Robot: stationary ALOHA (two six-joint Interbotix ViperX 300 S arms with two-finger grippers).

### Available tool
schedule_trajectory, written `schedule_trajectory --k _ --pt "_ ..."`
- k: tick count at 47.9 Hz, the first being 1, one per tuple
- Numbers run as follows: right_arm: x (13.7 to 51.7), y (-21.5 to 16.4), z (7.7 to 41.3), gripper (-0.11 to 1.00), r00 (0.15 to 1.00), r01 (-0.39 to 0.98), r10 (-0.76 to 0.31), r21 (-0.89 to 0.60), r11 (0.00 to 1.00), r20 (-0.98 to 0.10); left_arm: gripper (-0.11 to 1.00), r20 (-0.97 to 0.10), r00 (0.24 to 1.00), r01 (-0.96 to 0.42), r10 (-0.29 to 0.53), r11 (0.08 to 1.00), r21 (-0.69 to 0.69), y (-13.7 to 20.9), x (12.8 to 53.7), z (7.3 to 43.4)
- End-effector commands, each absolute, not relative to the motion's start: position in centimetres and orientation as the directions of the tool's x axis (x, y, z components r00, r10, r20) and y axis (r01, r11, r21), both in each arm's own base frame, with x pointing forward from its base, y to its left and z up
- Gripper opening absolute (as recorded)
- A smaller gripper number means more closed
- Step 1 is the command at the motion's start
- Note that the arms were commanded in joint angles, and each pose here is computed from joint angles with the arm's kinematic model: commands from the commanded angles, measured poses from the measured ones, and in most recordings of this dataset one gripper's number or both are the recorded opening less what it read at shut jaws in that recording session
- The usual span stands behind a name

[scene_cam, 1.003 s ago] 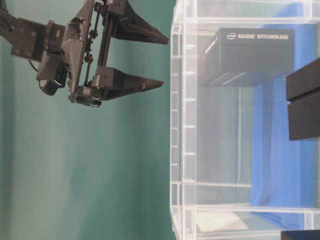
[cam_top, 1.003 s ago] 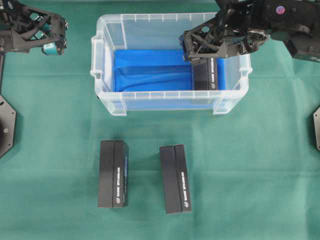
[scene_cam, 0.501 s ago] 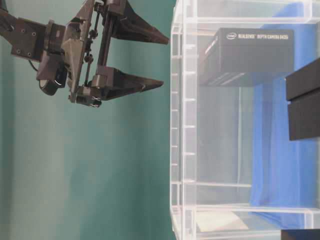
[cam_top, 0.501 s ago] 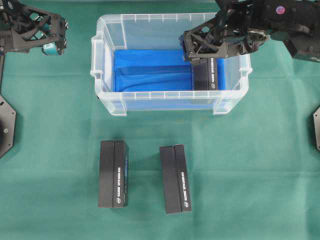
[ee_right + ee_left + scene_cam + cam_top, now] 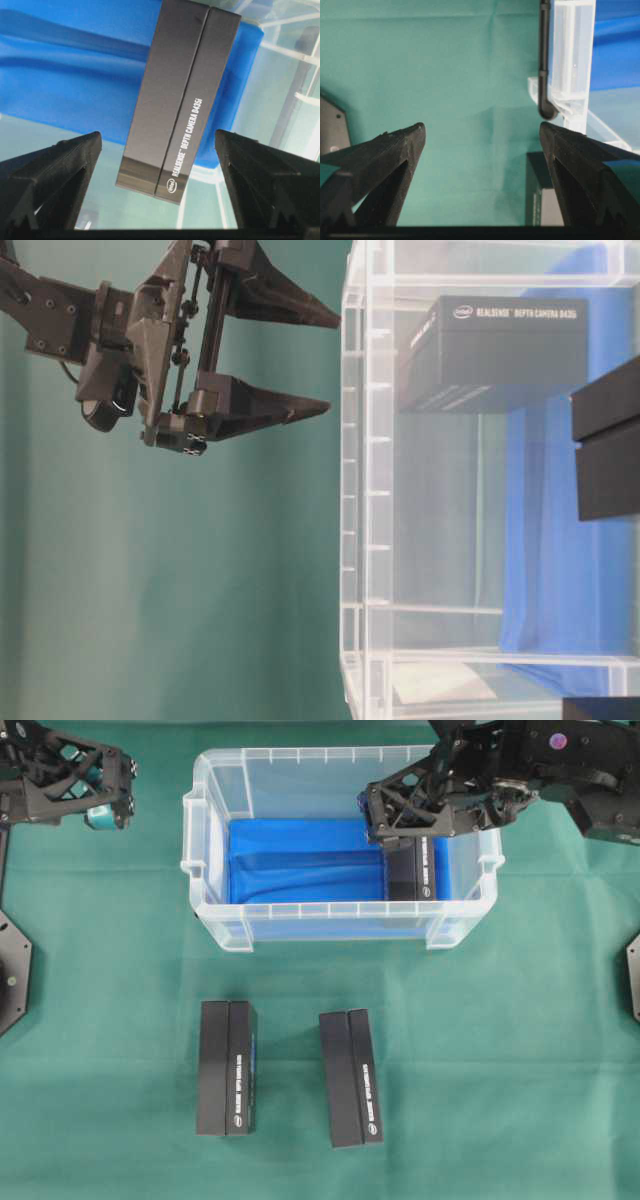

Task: Take out the box from the case.
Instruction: 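Move the open right gripper over the right black box in the bin, then lower the right gripper around the right box and close on it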

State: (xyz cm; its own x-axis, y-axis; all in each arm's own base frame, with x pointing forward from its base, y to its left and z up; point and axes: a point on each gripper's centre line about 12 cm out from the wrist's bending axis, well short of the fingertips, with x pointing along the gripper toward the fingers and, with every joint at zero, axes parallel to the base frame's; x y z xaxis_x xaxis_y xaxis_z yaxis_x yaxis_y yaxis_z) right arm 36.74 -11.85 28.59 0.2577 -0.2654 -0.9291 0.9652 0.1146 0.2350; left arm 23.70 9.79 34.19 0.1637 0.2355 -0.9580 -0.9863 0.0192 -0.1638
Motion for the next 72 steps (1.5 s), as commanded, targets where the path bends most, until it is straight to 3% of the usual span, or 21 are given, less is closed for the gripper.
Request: schedule_trajectory --k 1,72 --pt "36.7 -11.7 29.2 0.93 0.275 0.96 -0.271 0.251 0.12 -0.923 0.94 -0.952 0.182 -0.983 0.245 0.02 -0.182 9.9 23.6 34.7" --pt "37.4 -13.7 24.3 0.93 0.219 0.976 -0.274 0.205 0.077 -0.937 0.95 -0.952 0.183 -0.983 0.245 0.023 -0.183 9.9 23.6 34.6"
